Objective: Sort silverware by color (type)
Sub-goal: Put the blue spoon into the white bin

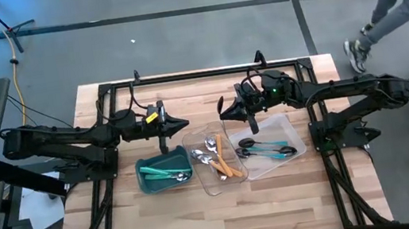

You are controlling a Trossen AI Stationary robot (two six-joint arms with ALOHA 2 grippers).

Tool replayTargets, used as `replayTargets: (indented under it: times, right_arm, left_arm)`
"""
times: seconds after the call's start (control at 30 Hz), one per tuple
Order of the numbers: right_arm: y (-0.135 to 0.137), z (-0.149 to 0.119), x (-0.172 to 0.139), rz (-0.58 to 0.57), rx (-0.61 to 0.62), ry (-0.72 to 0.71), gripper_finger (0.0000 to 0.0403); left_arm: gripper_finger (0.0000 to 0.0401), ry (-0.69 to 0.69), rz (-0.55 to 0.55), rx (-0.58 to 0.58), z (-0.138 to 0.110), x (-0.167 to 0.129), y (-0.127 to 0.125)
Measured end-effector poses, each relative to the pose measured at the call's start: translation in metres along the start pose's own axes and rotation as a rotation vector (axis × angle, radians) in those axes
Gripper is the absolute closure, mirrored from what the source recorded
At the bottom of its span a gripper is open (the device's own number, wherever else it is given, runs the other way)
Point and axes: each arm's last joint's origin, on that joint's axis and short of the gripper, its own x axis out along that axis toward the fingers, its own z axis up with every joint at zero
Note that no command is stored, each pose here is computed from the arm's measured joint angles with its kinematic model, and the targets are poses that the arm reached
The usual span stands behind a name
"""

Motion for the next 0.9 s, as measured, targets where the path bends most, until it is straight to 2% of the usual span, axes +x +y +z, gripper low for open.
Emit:
replayTargets:
  times: [0.9]
  right_arm:
    - [0.0001, 0.0, -0.0001, 0.003, 0.0, 0.0, 0.0403]
  left_arm:
    - [0.0401, -0.003, 0.016, 0.0, 0.0001, 0.0, 0.0009]
